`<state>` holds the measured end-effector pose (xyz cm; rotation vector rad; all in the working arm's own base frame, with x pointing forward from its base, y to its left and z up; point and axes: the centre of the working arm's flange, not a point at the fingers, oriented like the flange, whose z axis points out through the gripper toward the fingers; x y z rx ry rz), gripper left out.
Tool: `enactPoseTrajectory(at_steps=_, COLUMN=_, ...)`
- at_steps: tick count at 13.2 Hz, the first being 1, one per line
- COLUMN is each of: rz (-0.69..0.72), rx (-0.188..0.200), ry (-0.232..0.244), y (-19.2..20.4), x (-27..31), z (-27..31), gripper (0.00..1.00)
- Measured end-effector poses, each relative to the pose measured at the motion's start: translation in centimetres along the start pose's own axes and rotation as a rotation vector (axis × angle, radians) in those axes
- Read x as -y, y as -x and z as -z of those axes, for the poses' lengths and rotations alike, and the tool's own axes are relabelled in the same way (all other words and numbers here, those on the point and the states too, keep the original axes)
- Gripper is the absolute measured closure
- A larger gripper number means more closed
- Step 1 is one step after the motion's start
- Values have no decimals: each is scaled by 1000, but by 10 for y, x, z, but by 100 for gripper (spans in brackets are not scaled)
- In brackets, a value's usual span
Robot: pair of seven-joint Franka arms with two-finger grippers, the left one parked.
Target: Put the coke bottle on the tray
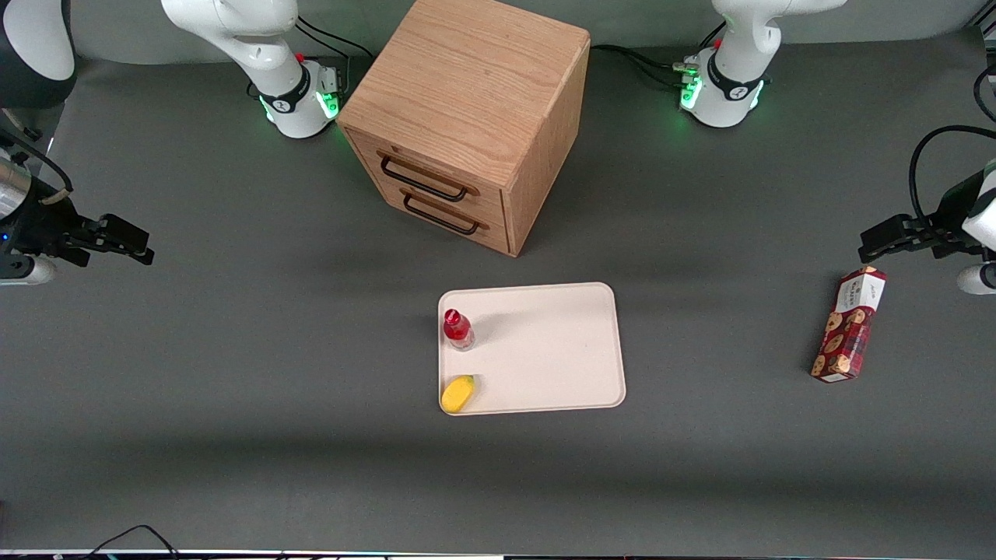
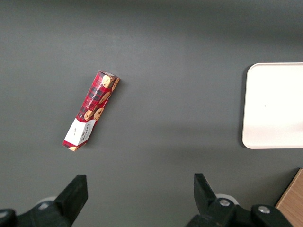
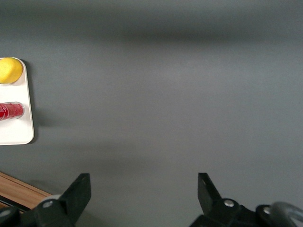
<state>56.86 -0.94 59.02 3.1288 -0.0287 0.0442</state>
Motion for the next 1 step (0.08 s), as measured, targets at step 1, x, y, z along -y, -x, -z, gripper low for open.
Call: enactPoseTrajectory(at_steps=1, rz=-3, rx=-1, ry=-3, y=2, x=-1, z=1, gripper=0)
